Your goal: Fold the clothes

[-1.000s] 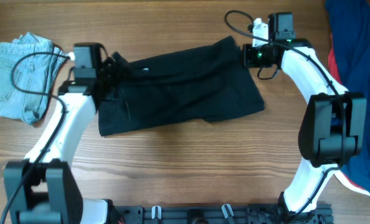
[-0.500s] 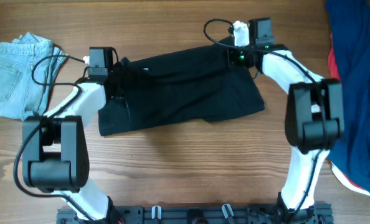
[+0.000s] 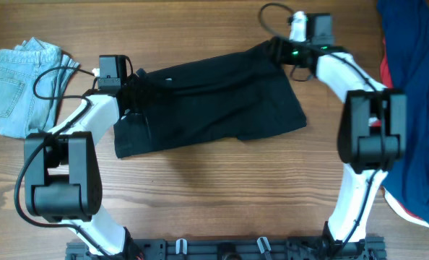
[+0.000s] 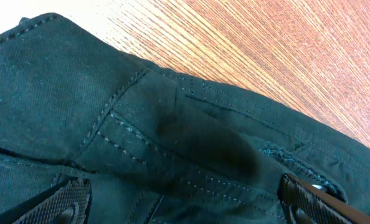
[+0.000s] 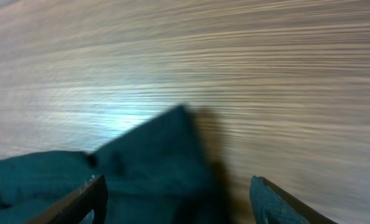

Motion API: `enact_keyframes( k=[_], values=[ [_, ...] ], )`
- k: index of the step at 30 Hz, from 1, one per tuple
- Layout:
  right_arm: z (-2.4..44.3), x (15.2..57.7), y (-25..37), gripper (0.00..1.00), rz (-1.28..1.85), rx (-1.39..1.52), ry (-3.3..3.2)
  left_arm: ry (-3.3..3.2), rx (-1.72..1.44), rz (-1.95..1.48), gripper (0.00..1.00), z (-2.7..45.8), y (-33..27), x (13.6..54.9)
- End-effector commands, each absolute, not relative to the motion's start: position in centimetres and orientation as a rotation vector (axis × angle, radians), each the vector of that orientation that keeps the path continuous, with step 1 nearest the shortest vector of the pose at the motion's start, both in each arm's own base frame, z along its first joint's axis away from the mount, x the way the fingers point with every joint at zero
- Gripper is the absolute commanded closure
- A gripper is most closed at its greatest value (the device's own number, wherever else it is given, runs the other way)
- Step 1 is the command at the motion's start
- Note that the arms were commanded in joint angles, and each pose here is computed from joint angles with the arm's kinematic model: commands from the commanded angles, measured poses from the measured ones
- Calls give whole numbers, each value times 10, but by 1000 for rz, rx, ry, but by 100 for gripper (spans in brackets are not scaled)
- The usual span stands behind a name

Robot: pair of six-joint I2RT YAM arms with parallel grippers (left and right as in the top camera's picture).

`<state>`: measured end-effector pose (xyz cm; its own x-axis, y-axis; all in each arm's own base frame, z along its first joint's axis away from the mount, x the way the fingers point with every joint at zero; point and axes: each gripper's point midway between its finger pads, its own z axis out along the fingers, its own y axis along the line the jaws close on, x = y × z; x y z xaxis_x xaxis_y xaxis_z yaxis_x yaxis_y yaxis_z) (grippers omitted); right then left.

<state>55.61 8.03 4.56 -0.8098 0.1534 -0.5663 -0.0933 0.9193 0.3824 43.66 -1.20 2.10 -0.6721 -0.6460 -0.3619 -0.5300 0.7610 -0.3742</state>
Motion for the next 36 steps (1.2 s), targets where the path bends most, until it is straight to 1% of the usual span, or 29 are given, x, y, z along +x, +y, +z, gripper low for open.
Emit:
enact_keyframes(
  k=[1,2,5,6,7,9,11,13,15,17,23,24,26,27,29,30,31,32,36],
  values=[
    [105,550,53,31,514,93,2422,2516,-924,-273,2,6,-2,425],
    [101,539,58,34,547,29,2460,2516,-924,-273,2,6,-2,425],
    [88,489,96,69,755,-303,2559,2516,-924,-273,2,6,-2,425],
    [84,474,106,80,779,-410,2585,2516,-924,-273,2,6,-2,425],
    [81,464,112,85,779,-488,2599,2515,-923,-274,2,6,-2,426],
    [72,457,122,86,719,-585,2621,2513,-922,-275,2,6,-2,426],
    [63,456,126,87,643,-616,2640,2513,-923,-274,2,6,-2,426],
    [57,459,133,88,630,-639,2621,2513,-923,-274,1,6,-2,426],
    [49,466,135,89,613,-608,2619,2513,-923,-274,1,6,-2,426],
    [35,478,133,93,597,-505,2635,2514,-923,-274,1,6,-2,426],
    [-12,497,135,92,637,-317,2665,2514,-923,-274,1,6,-2,426],
    [-19,499,135,89,643,-281,2669,2514,-923,-274,1,6,-2,426],
    [-23,508,132,77,630,-201,2661,2514,-923,-274,1,6,-2,426],
    [-21,514,130,69,623,-149,2646,2514,-923,-274,1,6,-2,426],
    [-9,534,128,58,646,-34,2576,2517,-924,-272,1,5,-2,425],
    [-2,543,125,50,662,29,2548,2521,-925,-272,0,5,-2,424],
    [3,550,123,47,678,83,2525,2523,-926,-271,1,5,-2,424],
    [7,553,121,47,693,115,2510,2526,-928,-269,1,4,-2,423],
    [4,548,110,45,679,99,2539,2527,-930,-267,0,4,-1,422]
  ],
)
